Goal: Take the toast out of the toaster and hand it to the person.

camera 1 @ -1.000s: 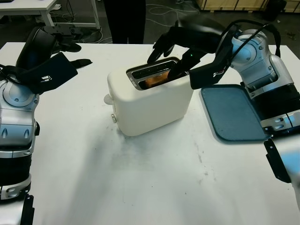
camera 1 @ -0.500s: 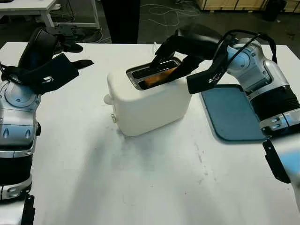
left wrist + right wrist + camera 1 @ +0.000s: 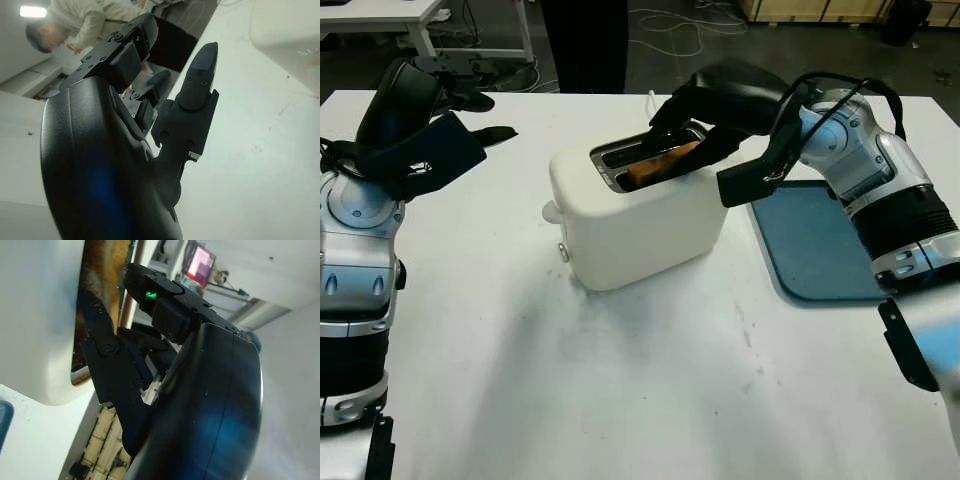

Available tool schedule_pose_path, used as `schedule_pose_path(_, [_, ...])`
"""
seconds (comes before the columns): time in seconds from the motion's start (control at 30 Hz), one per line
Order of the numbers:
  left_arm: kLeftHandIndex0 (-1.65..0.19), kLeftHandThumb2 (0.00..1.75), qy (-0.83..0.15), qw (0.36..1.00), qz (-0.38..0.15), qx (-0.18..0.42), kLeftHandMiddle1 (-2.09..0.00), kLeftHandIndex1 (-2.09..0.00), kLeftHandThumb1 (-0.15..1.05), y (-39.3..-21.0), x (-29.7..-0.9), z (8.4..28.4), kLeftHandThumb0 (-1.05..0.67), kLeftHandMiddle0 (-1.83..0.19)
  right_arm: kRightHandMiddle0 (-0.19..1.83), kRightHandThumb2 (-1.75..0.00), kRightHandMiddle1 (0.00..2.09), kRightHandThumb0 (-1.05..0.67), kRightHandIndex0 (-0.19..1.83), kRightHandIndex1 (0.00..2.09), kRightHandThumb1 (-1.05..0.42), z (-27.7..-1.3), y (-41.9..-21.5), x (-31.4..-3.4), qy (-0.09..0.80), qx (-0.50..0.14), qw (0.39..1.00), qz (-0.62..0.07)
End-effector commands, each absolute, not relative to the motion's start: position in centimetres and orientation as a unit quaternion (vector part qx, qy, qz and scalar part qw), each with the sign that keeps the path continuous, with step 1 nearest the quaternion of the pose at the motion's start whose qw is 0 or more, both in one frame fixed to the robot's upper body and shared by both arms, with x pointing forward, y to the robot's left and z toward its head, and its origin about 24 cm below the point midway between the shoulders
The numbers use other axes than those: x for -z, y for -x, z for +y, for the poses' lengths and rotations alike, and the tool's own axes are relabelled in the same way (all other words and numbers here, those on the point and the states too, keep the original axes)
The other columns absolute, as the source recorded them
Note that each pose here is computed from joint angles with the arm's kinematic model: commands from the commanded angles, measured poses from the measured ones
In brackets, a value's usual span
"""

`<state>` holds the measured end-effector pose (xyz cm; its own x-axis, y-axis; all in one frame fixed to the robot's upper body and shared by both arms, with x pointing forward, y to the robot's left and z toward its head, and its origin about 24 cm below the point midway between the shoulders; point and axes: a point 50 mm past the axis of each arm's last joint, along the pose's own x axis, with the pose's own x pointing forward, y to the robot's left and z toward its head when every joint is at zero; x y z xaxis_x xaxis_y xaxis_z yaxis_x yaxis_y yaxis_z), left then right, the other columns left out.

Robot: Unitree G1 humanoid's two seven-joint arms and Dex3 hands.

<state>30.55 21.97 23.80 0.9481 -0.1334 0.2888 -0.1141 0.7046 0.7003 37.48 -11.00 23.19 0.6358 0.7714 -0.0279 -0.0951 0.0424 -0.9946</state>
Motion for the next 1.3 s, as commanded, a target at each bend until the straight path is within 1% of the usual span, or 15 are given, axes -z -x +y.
schedule_pose_path(0.0, [-0.72,0.0,-0.382,0.91,-0.159,0.005,-0.58,-0.01,0.84,-30.4,-23.6,22.0,-0.27,-0.52,1.19,-0.01,0.1,-0.36,0.93,0.88,-0.69,-10.8,-37.4,-22.2,0.63,-0.353,0.643,-0.256])
schedule_pose_path(0.2, [-0.72,0.0,-0.382,0.911,-0.157,0.006,-0.58,-0.01,0.85,-30.4,-23.6,22.0,-0.26,-0.52,1.26,-0.01,0.14,-0.41,0.9,0.99,-0.75,-10.7,-37.5,-21.8,0.659,-0.379,0.621,-0.193])
schedule_pose_path(0.3, [-0.72,0.0,-0.381,0.911,-0.154,0.005,-0.57,0.0,0.84,-30.4,-23.5,22.1,-0.26,-0.51,1.28,-0.01,0.17,-0.4,0.86,0.97,-0.75,-10.7,-37.6,-21.5,0.664,-0.383,0.617,-0.181])
schedule_pose_path(0.4, [-0.72,0.0,-0.383,0.911,-0.156,0.006,-0.57,0.0,0.85,-30.4,-23.5,22.1,-0.28,-0.51,1.28,0.0,0.22,-0.46,0.8,0.99,-0.76,-10.8,-37.5,-21.2,0.666,-0.383,0.614,-0.18])
schedule_pose_path(0.43, [-0.72,0.0,-0.384,0.91,-0.157,0.006,-0.57,0.0,0.85,-30.4,-23.5,22.1,-0.29,-0.51,1.21,0.0,0.43,-0.5,0.81,1.11,-0.78,-10.8,-37.5,-21.1,0.669,-0.381,0.611,-0.185])
schedule_pose_path(0.47, [-0.72,0.0,-0.383,0.91,-0.158,0.006,-0.57,0.0,0.85,-30.4,-23.5,22.1,-0.3,-0.52,1.02,0.0,0.86,-0.54,0.81,1.22,-0.81,-10.8,-37.5,-21.0,0.67,-0.378,0.609,-0.192])
schedule_pose_path(0.53, [-0.72,0.0,-0.384,0.91,-0.158,0.005,-0.58,0.0,0.85,-30.4,-23.5,22.1,-0.31,-0.52,0.89,-0.02,1.17,-0.57,0.87,1.31,-0.87,-10.9,-37.3,-21.0,0.676,-0.363,0.603,-0.216])
schedule_pose_path(0.6, [-0.72,0.0,-0.382,0.91,-0.159,0.006,-0.58,0.0,0.85,-30.4,-23.5,22.1,-0.31,-0.52,0.87,-0.06,1.22,-0.59,0.9,1.34,-0.91,-11.0,-37.2,-21.0,0.678,-0.337,0.602,-0.252])
schedule_pose_path(0.63, [-0.72,0.0,-0.38,0.911,-0.159,0.007,-0.58,0.0,0.85,-30.4,-23.5,22.1,-0.31,-0.52,0.88,-0.12,1.13,-0.6,0.95,1.37,-0.91,-11.0,-37.2,-21.1,0.677,-0.326,0.602,-0.271])
schedule_pose_path(0.67, [-0.72,0.0,-0.379,0.912,-0.158,0.007,-0.58,0.0,0.85,-30.4,-23.5,22.1,-0.3,-0.52,0.91,-0.23,1.17,-0.59,1.01,1.53,-0.92,-11.0,-37.1,-21.2,0.672,-0.313,0.603,-0.294])
schedule_pose_path(0.77, [-0.72,0.0,-0.382,0.911,-0.157,0.007,-0.58,0.0,0.85,-30.4,-23.5,22.0,-0.31,-0.52,0.83,-0.4,1.63,-0.54,1.11,1.72,-0.92,-11.1,-37.0,-21.7,0.661,-0.286,0.606,-0.337])
schedule_pose_path(0.8, [-0.72,0.0,-0.382,0.911,-0.157,0.007,-0.58,0.0,0.85,-30.4,-23.5,22.0,-0.31,-0.52,0.82,-0.44,1.68,-0.52,1.13,1.73,-0.92,-11.2,-37.0,-21.9,0.658,-0.277,0.609,-0.345])
schedule_pose_path(0.83, [-0.72,0.0,-0.382,0.911,-0.156,0.007,-0.59,0.0,0.85,-30.4,-23.5,22.0,-0.32,-0.52,0.82,-0.48,1.72,-0.49,1.14,1.74,-0.92,-11.2,-37.1,-22.0,0.653,-0.267,0.613,-0.354])
schedule_pose_path(1.07, [-0.71,0.0,-0.382,0.912,-0.152,0.006,-0.58,0.0,0.85,-30.4,-23.4,22.0,-0.28,-0.5,0.79,-0.44,1.75,-0.42,1.11,1.75,-0.92,-11.8,-37.5,-23.5,0.617,-0.204,0.647,-0.399])
schedule_pose_path(1.27, [-0.71,0.0,-0.386,0.91,-0.153,0.007,-0.59,0.0,0.86,-30.3,-23.5,22.0,-0.27,-0.51,0.79,-0.43,1.75,-0.43,1.09,1.75,-0.92,-12.6,-38.1,-25.1,0.585,-0.172,0.685,-0.398])
